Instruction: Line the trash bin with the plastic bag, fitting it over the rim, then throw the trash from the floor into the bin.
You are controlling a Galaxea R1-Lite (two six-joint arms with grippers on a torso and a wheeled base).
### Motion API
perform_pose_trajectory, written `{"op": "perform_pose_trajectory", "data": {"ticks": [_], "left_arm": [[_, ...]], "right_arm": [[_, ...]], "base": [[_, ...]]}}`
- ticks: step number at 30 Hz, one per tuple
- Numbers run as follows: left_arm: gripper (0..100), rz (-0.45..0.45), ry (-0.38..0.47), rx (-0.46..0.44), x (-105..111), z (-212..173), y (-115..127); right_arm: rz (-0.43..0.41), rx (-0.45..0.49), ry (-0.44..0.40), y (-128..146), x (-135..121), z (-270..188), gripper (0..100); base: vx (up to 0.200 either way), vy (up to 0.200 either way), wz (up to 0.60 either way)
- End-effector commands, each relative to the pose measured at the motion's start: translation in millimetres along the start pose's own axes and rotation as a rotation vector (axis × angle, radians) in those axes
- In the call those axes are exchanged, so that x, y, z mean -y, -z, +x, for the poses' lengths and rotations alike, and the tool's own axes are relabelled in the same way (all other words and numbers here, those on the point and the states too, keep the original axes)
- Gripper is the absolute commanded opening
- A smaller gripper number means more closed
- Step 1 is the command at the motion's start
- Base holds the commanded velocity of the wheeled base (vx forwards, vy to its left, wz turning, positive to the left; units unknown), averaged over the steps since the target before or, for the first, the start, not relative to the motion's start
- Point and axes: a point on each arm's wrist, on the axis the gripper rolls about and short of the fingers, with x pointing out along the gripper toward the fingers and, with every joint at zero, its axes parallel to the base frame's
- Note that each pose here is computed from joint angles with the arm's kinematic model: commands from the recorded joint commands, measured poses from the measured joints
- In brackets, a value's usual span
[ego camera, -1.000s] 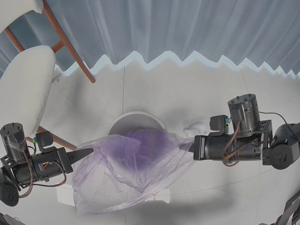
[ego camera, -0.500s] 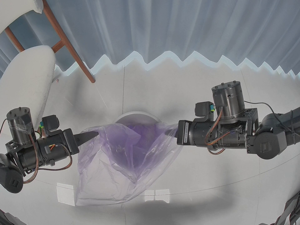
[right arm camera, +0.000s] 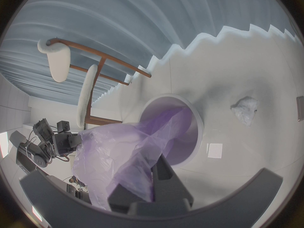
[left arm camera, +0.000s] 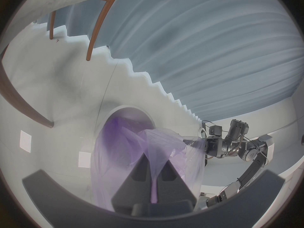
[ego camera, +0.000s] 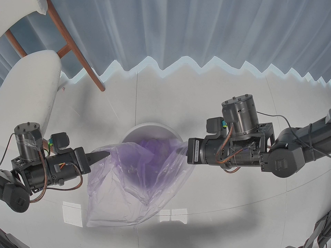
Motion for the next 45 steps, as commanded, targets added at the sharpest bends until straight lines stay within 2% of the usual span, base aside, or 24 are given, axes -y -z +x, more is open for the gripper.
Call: {"op": "perform_pose_trajectory", "data": {"ticks": [1,8,14,19,28,45], "left_arm": [[0,-0.005,-0.013,0.001,-5.5,3.6,-0.9],[0,-0.004,-0.008,-0.006,-7.7,6.9,2.0],[0,-0.012,-0.009,-0.052,-8.3,8.2,13.5],[0,-0.001,-0.013,-0.062,-9.9,10.4,15.5],[0,0.01,-0.006,-0.017,-15.0,19.7,9.7],[0,-0.005,0.007,0.03,-15.8,23.5,-0.4]], "right_arm": [[0.005,-0.024,0.018,6.7,5.4,4.8,0],[-0.004,-0.035,0.019,10.5,5.4,3.0,0],[-0.022,-0.098,0.052,32.6,17.1,-0.2,0],[-0.032,-0.043,0.024,28.8,16.3,4.3,0],[-0.032,-0.045,0.027,28.4,18.8,13.0,0],[-0.03,0.038,0.001,7.0,16.3,24.7,0]], "base": [[0.0,0.0,0.0],[0.0,0.0,0.0],[0.0,0.0,0.0],[0.0,0.0,0.0],[0.0,0.0,0.0],[0.0,0.0,0.0]]}}
